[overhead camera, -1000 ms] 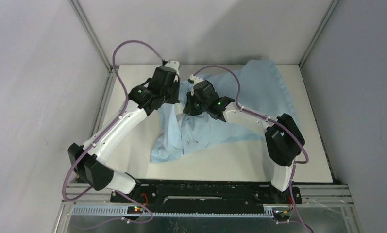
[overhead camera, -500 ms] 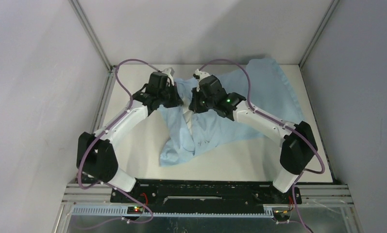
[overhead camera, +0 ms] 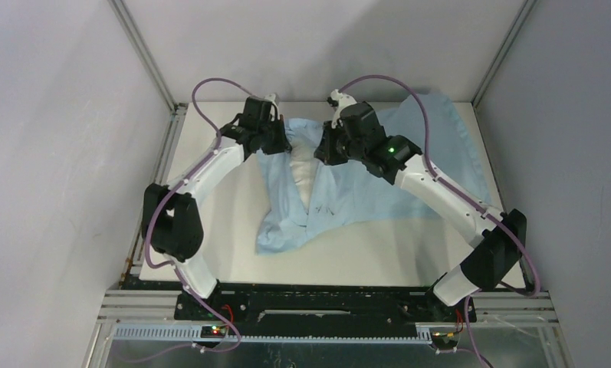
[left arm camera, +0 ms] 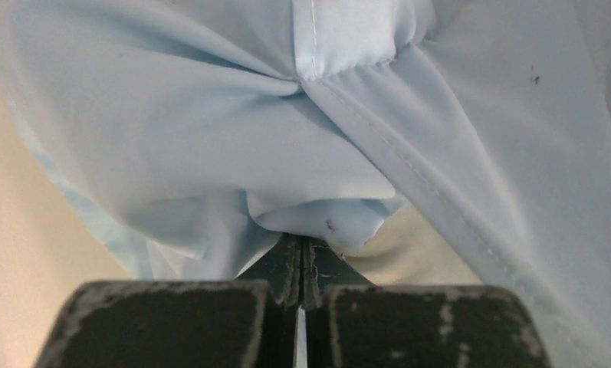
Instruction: Put the pillow into the pillowcase
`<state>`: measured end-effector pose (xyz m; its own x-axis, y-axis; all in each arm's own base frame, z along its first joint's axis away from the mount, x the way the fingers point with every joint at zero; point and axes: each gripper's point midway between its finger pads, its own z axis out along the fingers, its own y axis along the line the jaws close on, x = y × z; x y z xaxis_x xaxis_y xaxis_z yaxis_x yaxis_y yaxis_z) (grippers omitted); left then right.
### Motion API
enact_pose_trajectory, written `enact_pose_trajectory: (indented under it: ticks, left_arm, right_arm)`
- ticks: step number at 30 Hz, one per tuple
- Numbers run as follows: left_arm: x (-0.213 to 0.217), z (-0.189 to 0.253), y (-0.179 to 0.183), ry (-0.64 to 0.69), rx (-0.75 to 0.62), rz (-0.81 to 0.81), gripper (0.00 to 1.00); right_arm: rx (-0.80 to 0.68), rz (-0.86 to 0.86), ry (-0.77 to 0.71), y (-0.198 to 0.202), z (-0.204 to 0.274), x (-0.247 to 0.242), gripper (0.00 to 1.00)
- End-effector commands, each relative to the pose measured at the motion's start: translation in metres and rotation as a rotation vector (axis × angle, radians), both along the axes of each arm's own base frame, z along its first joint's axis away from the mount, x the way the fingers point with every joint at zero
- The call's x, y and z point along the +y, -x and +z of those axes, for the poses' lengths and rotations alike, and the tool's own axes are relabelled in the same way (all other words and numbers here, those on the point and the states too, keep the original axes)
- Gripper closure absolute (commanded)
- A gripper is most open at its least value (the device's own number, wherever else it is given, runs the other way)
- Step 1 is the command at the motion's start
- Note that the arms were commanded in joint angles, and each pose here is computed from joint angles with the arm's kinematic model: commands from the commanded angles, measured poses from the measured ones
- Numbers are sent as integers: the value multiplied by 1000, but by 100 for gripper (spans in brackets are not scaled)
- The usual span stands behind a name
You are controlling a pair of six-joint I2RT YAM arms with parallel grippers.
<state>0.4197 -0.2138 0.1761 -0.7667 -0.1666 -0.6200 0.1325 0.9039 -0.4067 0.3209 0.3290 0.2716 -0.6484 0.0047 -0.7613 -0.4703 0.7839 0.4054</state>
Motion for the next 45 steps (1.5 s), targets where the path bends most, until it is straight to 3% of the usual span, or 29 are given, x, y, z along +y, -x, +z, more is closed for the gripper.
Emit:
enact_pose_trajectory:
  ticks: [1,7,11,16,21,22,25,32,40,45]
  left_arm:
    - [-3,39,-15,17,-108,-11,100]
    - [-14,114,0,81,-226,-74,100]
    - [-29,173,13,148,-301,-138,100]
    - [-58,200,25,201,-307,-236,100]
    - [-46,167,34,153,-249,-209,100]
    - [-40,155,38,129,-230,-190,96]
    - [-9,129,54,57,-229,-76,65]
    - [48,65,82,-147,-214,140,35]
    - [52,1,85,-251,-110,157,31]
    - [63,-5,64,-364,-122,193,34]
  right_arm:
    - [17,5,14,0,1,-11,100]
    - [61,-168,256,-20,-57,-60,100]
    - [212,-33,149,-15,-116,-27,100]
    - [323,120,-89,-13,-124,45,100]
    - [317,103,-166,-25,-108,56,100]
    - [313,95,-171,-27,-106,54,100]
    - [296,87,-172,-28,-100,50,100]
    - [277,89,-166,-25,-96,52,100]
    - [269,84,-153,-26,-97,52,100]
    - [267,75,-131,-26,-103,50,100]
